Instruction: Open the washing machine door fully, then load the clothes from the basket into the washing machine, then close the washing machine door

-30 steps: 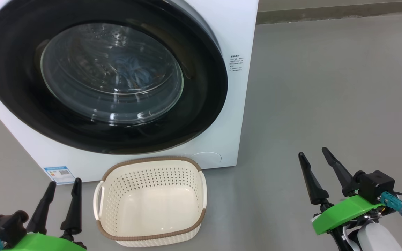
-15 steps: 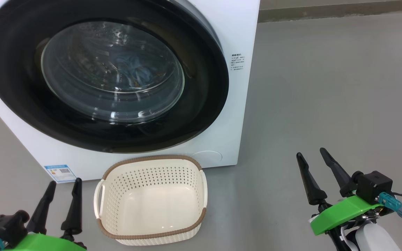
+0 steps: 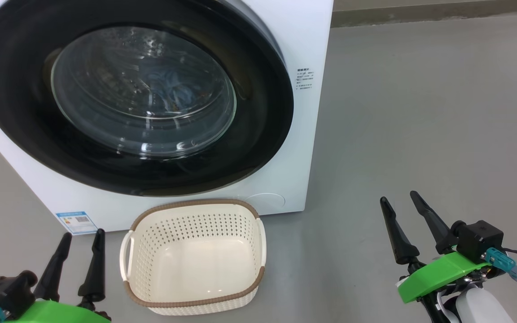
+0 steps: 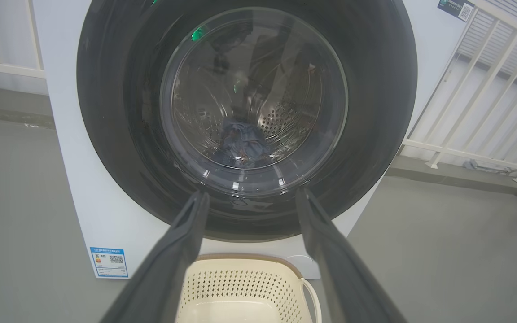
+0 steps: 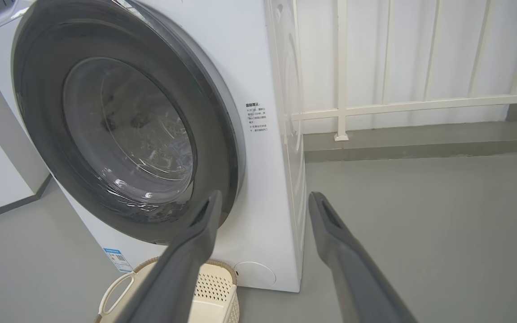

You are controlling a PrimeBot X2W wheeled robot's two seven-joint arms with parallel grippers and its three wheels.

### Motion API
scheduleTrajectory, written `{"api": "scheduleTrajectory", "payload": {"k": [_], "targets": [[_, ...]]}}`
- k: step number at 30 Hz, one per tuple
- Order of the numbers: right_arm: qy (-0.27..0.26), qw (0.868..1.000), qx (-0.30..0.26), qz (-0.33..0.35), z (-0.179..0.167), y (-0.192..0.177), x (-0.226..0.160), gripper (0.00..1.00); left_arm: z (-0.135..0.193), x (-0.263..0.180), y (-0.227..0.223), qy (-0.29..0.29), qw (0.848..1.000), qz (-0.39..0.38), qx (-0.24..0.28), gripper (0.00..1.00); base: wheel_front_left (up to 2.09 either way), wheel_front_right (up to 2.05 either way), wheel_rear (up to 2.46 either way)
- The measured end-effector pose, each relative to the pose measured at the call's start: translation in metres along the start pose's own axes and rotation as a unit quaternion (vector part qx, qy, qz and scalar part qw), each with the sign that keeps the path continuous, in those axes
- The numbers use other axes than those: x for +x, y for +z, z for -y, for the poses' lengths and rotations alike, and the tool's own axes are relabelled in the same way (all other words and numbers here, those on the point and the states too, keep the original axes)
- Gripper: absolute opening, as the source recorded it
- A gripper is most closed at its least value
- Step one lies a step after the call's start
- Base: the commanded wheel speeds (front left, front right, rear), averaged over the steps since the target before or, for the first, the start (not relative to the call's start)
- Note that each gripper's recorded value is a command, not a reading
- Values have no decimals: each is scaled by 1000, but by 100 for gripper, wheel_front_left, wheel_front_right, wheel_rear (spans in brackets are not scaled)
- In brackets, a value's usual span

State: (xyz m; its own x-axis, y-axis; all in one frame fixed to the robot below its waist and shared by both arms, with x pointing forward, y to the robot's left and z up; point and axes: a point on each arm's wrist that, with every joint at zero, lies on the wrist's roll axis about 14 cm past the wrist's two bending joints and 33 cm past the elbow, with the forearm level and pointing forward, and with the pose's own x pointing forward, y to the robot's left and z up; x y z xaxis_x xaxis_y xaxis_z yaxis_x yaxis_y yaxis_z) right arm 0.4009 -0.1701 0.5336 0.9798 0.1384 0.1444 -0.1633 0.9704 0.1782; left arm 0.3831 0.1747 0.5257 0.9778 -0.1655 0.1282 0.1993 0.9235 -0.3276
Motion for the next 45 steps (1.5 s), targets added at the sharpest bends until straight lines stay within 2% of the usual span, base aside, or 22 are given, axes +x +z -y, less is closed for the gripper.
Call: {"api": "scheduleTrajectory", "payload": {"k": [2,3,11,23,45], "targets": [[0,1000,0,-1,0,0,0,100,0,0,0,0,1000,-1,0,100,0,0,0],[0,1000,1,-1,0,-1,0,0,0,0,-1,0,1000,-1,0,0,0,0,0],[-20,998,24,-54,5,-35,-18,0,3,-14,-36,20,998,-46,-35,0,0,0,0],[-43,994,86,-55,11,-35,-17,0,-4,-15,-37,42,994,-50,-90,0,0,0,0],[-81,974,203,-52,23,-34,-18,0,-14,-17,-39,81,977,-51,-193,0,0,0,0]]}}
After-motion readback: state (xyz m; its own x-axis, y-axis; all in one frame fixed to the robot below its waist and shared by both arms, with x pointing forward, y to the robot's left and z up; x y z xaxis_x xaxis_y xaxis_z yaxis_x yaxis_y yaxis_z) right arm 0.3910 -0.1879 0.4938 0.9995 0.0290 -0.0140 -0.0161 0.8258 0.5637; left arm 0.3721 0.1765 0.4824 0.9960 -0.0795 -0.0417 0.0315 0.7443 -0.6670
